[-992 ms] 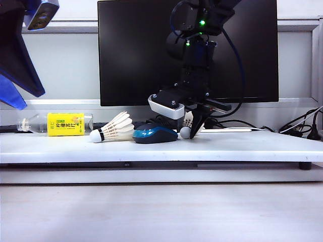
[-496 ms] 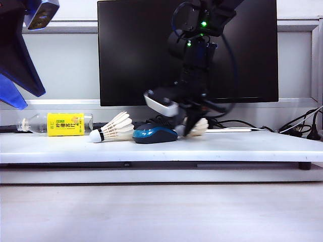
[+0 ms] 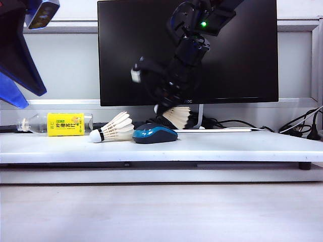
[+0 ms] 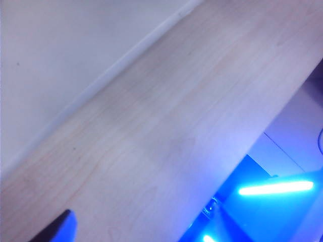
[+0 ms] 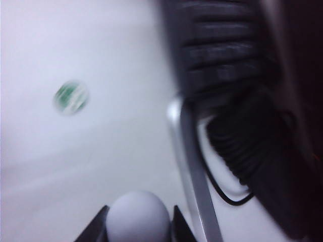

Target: Stack the badminton balls on the table vertically.

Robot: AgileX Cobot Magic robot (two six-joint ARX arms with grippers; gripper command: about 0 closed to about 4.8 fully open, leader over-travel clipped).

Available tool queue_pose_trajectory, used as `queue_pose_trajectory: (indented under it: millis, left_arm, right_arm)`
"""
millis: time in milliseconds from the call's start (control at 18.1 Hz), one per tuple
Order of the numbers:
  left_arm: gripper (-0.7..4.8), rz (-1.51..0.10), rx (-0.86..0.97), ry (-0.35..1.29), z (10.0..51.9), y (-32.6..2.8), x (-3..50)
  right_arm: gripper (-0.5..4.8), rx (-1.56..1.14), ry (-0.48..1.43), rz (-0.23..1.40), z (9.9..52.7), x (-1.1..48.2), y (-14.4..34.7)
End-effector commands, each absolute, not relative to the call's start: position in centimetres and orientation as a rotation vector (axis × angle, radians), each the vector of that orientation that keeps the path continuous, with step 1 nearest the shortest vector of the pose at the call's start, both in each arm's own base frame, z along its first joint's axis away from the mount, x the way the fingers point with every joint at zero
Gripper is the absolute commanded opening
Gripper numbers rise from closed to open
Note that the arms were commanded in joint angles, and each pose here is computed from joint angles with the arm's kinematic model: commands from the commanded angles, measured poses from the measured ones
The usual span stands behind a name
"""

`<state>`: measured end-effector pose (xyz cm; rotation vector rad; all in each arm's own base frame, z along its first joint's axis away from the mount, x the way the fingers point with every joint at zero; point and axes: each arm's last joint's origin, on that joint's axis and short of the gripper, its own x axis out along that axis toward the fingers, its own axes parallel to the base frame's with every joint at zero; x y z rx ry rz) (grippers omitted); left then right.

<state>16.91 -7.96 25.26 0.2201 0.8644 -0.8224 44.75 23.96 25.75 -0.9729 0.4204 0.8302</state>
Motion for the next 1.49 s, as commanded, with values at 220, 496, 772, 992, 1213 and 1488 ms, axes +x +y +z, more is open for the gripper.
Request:
queue_pose_trajectory:
  millis: [220, 496, 772, 992, 1213, 1488]
  left_arm:
    - [3.64, -0.828, 0.224, 0.849, 25.4, -8.0, 17.0]
    - [3.64, -0.829, 0.223, 0.855, 25.3, -8.0, 16.9]
    - [3.64, -0.828, 0.223, 0.854, 25.3, -8.0, 16.9]
    - [3.64, -0.829, 0.223, 0.854, 25.3, -8.0, 16.9]
    - [3.64, -0.829, 0.222, 0.856, 25.3, -8.0, 16.9]
    - [3.64, -0.871, 0.198, 0.861, 25.3, -8.1, 16.8]
  right_arm:
    - [1.13, -0.450, 0.398, 0.633, 27.7, 45.9, 24.0]
    - [1.13, -0.237, 0.309, 0.529, 30.6, 46.4, 22.2]
    - [1.12, -0.169, 0.310, 0.461, 35.1, 45.3, 17.9]
    - [1.12, -0.100, 0.281, 0.442, 40.1, 42.8, 13.5]
    - [1.12, -0.093, 0.212, 0.419, 44.9, 38.7, 11.3]
    - [1.12, -0.088, 0.126, 0.411, 48.4, 32.2, 9.5]
